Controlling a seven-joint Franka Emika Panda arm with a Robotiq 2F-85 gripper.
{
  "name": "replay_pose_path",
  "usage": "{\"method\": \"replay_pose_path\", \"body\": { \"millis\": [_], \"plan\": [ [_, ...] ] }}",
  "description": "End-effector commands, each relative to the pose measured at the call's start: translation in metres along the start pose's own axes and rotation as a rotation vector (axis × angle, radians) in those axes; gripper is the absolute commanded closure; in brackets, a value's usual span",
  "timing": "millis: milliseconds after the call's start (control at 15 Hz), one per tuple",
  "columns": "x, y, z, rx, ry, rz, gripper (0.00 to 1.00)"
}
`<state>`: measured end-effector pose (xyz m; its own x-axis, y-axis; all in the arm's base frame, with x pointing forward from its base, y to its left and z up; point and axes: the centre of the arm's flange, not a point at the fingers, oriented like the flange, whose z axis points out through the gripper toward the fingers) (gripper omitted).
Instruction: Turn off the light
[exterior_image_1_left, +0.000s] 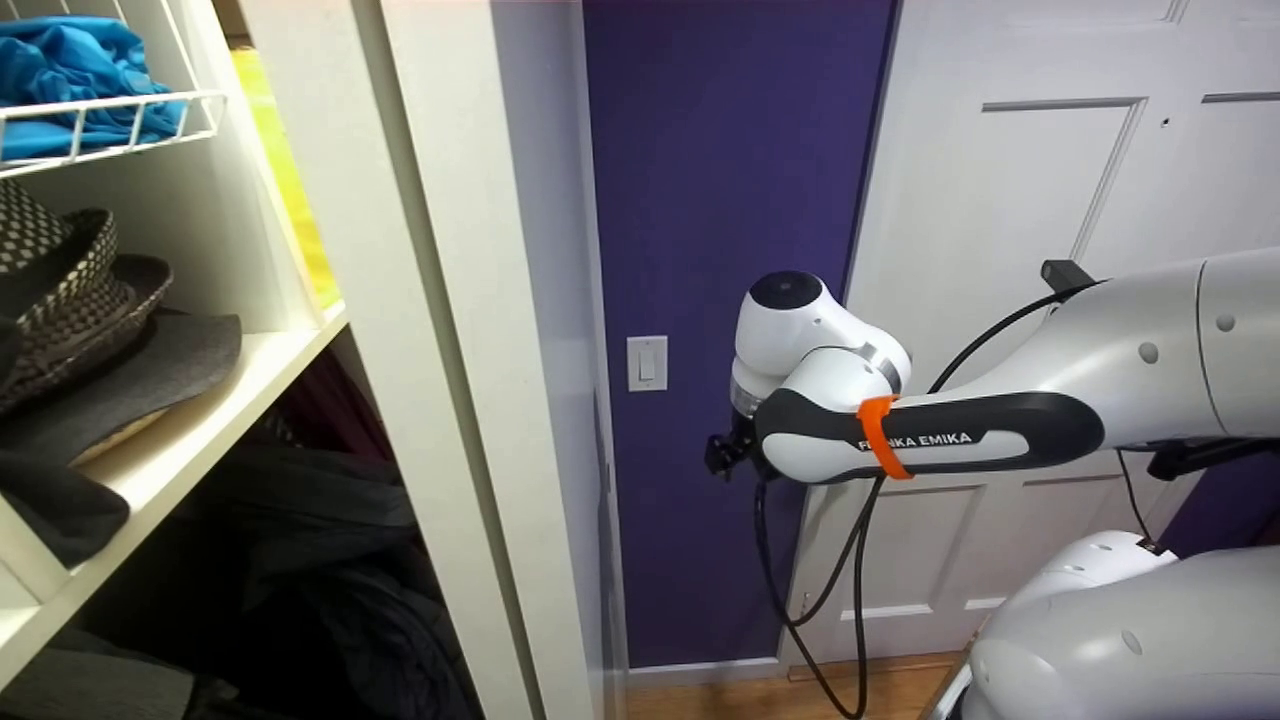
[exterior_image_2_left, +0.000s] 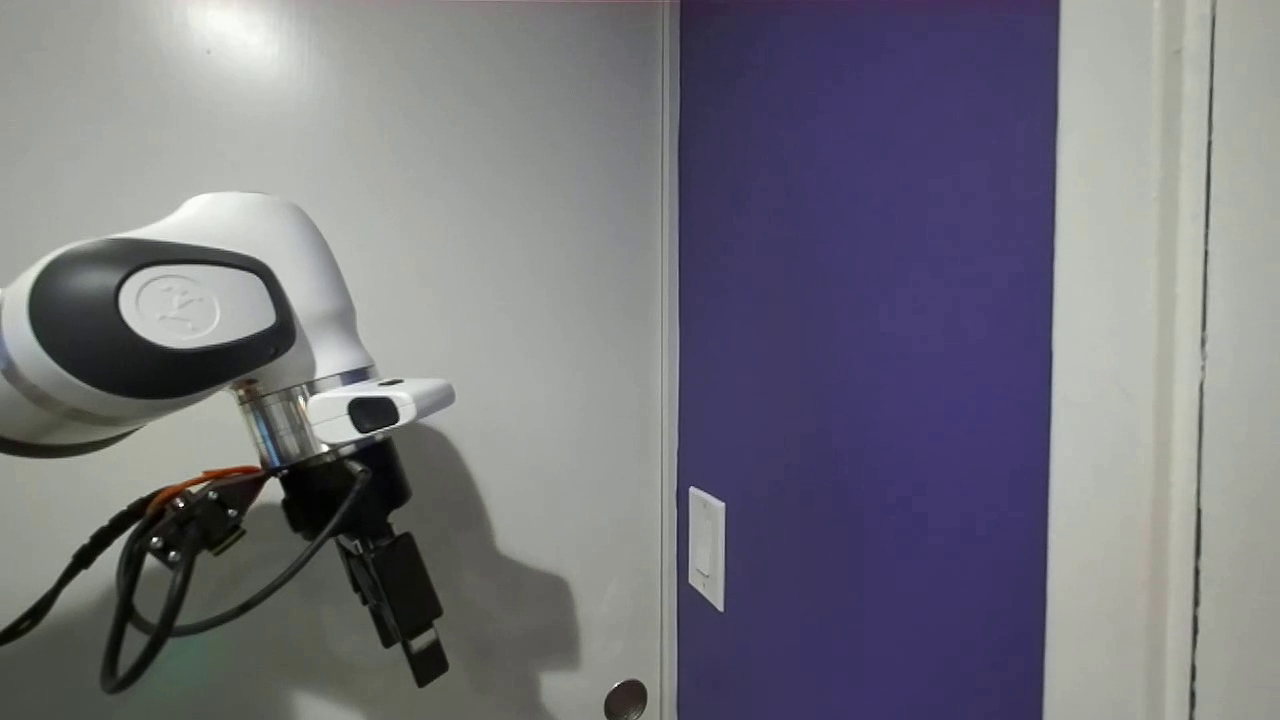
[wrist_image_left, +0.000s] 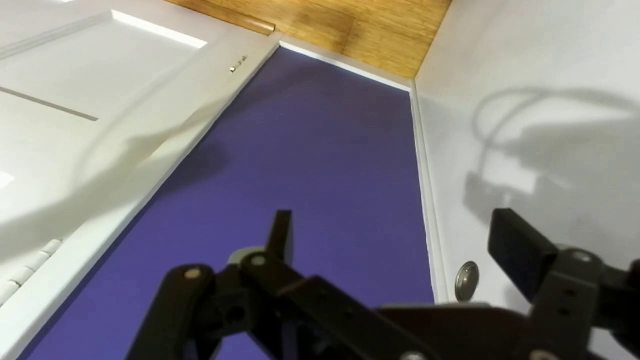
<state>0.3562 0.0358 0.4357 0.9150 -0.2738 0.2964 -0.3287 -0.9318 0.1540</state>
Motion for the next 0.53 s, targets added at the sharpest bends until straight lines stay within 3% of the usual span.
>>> {"method": "replay_pose_path", "body": {
  "millis": [0,133,467],
  "plan": [
    [0.000,0.000,0.000,0.000,0.000,0.001,0.00],
    [0.000,0.000,0.000,0.000,0.001,0.001,0.00],
    [0.046,0.038,0.025,-0.072,0.118,0.046,0.00]
  ]
}}
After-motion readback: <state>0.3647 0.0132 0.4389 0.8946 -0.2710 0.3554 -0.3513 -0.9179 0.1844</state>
